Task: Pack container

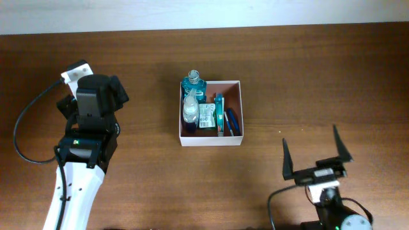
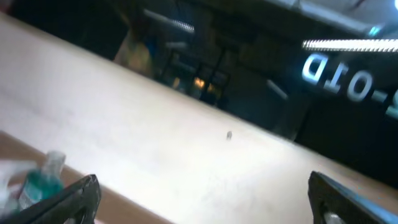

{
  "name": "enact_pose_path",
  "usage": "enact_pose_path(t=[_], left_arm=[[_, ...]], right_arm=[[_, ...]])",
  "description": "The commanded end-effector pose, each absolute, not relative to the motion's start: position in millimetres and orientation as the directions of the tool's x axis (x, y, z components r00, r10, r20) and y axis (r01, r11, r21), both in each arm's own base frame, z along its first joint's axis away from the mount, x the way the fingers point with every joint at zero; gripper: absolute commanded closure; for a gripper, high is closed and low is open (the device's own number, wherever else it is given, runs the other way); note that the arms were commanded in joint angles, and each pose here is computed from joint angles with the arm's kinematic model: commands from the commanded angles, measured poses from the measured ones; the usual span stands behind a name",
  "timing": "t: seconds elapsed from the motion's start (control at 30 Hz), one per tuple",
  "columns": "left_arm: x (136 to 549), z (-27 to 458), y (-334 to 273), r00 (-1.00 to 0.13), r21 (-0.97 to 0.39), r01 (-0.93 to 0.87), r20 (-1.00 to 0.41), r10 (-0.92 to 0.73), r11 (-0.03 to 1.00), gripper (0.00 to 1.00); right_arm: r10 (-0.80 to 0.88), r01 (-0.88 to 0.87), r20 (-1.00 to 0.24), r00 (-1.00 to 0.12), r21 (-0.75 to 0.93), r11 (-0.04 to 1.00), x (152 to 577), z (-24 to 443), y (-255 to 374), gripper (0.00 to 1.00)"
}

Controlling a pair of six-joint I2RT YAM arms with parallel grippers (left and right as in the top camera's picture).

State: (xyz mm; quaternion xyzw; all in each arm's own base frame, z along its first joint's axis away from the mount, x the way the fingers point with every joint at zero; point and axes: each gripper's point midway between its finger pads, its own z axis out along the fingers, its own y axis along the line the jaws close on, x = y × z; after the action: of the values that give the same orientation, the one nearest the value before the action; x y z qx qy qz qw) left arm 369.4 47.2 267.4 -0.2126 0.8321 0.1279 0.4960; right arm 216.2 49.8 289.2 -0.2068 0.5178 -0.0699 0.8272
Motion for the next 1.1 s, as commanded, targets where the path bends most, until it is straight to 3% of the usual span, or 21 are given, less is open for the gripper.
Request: enact_pose_path(t=[0.0, 0.9, 1.07], left_arm=[[370.2, 269.4, 50.1, -0.404, -0.008, -0.498, -0.883, -0.24, 0.867, 0.0], [370.2, 269.4, 50.1, -0.404, -0.007, -0.498, -0.883, -0.239, 0.867, 0.01], [370.2, 269.4, 50.1, -0.404, -0.007, -0.498, -0.883, -0.239, 0.867, 0.01]], right_arm=[[-0.337, -0.088, -0.851, 0.402, -0.403, 0.911, 225.5, 263.8, 43.7, 0.02], [-0.357, -0.197, -0.934, 0.012, -0.352, 0.915, 243.2, 160.4, 35.6, 0.01], [-0.35, -0.198, -0.937, 0.008, -0.345, 0.918, 243.2, 159.5, 35.7, 0.01]])
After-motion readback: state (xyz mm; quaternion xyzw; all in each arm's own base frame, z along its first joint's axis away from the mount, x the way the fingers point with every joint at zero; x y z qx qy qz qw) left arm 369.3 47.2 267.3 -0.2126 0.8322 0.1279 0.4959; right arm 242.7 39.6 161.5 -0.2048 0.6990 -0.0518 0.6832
